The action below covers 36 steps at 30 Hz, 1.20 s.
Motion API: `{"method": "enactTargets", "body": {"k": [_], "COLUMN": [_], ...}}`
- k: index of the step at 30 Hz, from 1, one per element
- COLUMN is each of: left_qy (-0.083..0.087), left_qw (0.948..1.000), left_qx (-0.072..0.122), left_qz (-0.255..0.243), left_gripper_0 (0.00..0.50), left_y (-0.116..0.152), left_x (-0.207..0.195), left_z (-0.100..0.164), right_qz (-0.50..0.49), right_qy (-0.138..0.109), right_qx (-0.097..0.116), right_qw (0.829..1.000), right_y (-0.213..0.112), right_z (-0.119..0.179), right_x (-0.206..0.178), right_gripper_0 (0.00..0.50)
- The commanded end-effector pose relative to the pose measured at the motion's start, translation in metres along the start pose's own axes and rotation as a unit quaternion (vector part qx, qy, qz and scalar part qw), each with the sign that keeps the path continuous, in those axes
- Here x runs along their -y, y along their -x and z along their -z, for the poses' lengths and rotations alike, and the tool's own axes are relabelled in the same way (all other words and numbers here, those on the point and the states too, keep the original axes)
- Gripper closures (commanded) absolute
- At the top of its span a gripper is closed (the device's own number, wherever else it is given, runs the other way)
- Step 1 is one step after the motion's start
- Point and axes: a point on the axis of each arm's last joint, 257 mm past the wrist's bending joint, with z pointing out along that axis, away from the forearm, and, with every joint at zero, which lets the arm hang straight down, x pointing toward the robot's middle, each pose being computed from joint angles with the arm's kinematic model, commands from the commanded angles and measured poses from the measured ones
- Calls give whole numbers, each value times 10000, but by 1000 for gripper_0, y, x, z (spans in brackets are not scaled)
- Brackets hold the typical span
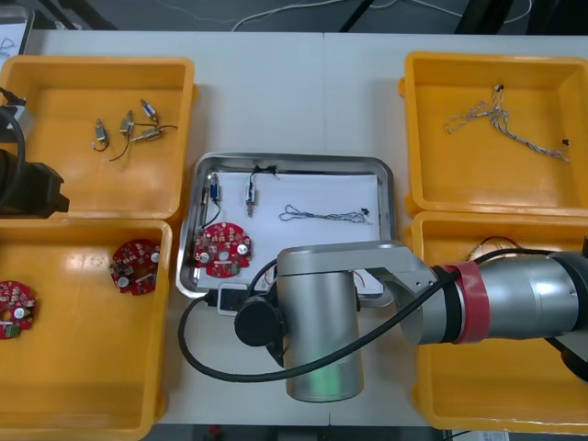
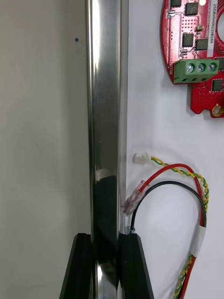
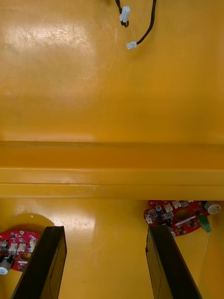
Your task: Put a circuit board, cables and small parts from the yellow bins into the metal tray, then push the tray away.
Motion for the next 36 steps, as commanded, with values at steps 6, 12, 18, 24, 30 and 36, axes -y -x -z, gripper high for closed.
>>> {"method": "enactTargets", "body": {"k": [6, 12, 18, 24, 30, 36], "left_qy": [-33, -33, -33, -33, -33, -33], "left_qw": [9986, 9986, 9986, 9986, 9986, 9986], "left_qx": [101, 101, 101, 101, 101, 101], "left_qz": [514, 514, 514, 514, 514, 514], "left_gripper_0": [0, 0, 0, 0, 0, 0], "left_y": [-1, -1, -1, -1, -1, -1], "left_x": [-1, -1, -1, -1, -1, -1], "left_z": [6, 6, 6, 6, 6, 6], "right_qz": [348, 399, 470, 582, 667, 690], "right_qy": [-606, -833, -1030, -1202, -1323, -1450], "right_qx": [-13, -76, -109, -151, -205, -273], "right_qw": [9976, 9957, 9935, 9909, 9888, 9866], "right_y": [4, 3, 3, 3, 2, -1], "right_z": [9, 7, 6, 6, 4, 1], "right_x": [56, 81, 102, 122, 139, 156], "right_gripper_0": [500, 500, 500, 500, 500, 500]}}
